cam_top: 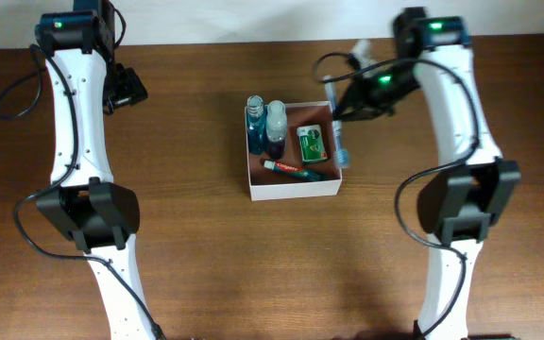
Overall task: Pack container
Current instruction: 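Grasp the blue toothbrush and carry it over the box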
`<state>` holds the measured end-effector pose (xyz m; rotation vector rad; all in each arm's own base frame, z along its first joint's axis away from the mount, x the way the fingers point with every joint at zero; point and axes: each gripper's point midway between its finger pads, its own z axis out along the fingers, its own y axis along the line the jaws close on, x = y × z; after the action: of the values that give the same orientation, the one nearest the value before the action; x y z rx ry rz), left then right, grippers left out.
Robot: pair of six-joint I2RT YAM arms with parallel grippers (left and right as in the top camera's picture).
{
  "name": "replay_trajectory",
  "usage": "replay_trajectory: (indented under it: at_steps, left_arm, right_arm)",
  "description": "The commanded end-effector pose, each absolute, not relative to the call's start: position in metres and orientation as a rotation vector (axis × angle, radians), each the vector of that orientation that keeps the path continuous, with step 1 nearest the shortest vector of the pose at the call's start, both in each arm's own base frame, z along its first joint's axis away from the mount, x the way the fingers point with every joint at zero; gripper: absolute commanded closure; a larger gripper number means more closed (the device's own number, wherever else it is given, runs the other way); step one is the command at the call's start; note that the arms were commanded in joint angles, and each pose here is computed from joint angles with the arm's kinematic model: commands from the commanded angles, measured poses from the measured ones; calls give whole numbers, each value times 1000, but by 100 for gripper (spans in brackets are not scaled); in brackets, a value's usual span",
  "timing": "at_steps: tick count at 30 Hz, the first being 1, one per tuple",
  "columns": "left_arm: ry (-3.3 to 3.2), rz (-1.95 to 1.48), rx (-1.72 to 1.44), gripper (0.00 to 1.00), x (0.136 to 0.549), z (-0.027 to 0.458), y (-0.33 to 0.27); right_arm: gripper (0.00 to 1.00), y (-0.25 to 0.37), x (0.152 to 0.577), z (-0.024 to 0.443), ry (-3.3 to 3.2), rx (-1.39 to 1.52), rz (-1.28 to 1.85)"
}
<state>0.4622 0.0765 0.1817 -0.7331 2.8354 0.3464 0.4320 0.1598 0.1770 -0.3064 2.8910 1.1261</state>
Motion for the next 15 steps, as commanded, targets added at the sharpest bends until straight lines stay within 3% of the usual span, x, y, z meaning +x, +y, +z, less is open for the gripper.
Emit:
replay_trajectory:
  at_steps: [1, 5, 10, 15]
  left_arm:
    - [2812, 338, -724, 1, 459, 195, 78]
    - [2812, 339, -724, 1, 459, 195, 78]
    - [2812, 338, -724, 1, 459, 195, 78]
    - [2812, 338, -724, 1, 459, 195, 78]
  right_arm:
    - [96, 178, 432, 184, 2890, -281, 1111]
    - [96, 182, 444, 171, 2979, 15, 929]
    - [96, 183, 442, 161, 3049, 645, 769]
    - [96, 184, 439, 156, 3025, 931, 672]
